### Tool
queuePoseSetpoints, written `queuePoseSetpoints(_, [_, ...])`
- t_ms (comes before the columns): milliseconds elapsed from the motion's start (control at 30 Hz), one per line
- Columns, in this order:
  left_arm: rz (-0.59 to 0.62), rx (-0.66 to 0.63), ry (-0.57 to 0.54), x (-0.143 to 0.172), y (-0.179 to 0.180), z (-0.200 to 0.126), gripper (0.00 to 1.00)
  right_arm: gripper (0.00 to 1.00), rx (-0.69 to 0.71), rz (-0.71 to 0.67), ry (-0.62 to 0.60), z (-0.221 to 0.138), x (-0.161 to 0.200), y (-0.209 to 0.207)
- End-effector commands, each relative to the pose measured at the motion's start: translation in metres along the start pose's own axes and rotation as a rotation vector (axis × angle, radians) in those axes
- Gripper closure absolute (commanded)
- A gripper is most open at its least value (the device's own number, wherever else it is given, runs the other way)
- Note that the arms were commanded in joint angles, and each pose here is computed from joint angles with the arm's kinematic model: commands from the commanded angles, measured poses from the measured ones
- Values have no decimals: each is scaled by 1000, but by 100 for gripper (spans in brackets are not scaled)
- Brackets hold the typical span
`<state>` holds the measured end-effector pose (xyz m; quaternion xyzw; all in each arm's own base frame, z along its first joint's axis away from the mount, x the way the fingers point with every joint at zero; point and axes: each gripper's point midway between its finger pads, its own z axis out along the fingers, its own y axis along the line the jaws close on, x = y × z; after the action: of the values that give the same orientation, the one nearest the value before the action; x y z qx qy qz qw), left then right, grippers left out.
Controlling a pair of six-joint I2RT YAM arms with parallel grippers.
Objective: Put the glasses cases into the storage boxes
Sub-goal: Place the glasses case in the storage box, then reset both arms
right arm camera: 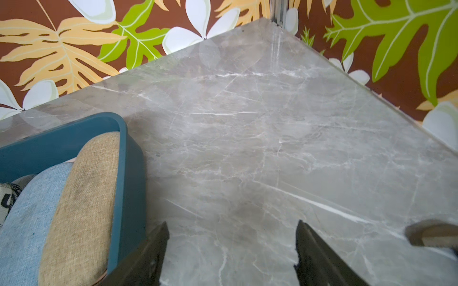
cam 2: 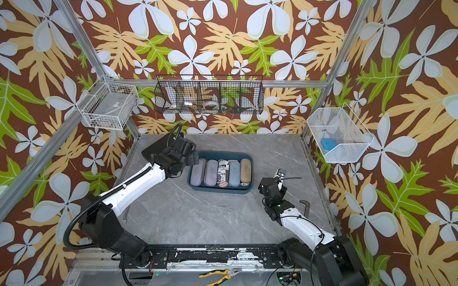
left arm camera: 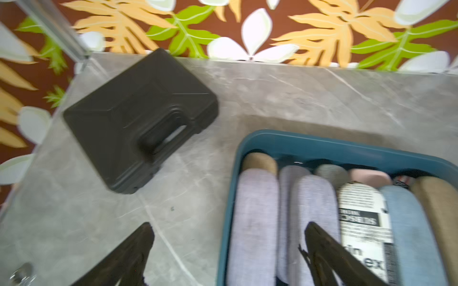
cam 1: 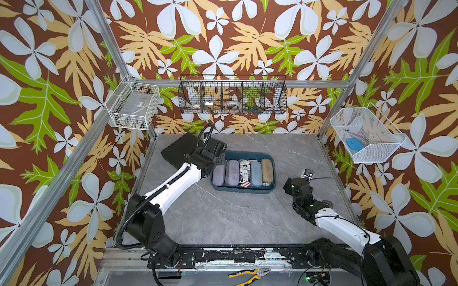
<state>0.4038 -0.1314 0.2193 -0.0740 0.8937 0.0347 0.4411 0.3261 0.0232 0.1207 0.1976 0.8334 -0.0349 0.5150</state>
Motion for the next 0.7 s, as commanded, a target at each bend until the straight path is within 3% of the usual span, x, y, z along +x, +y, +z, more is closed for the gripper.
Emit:
queuePoseSetpoints(0, [-82, -96, -171, -13, 37, -7, 2, 20, 14, -60, -106, 4, -27, 6])
queuePoseSetpoints(233, [-176, -158, -502, 12, 106, -41, 0, 19, 63, -127, -130, 15, -36, 9])
queuePoseSetpoints(333, [-178, -169, -588, 32, 129, -49, 0, 18, 57, -121, -132, 19, -39, 10])
queuePoseSetpoints(533, [-292, -166, -615, 62, 171, -47, 0, 17, 79, -158, -145, 20, -47, 9])
queuePoseSetpoints(667, [-271, -150, -662, 70, 175, -57, 0, 16, 133, -152, -158, 20, -51, -11])
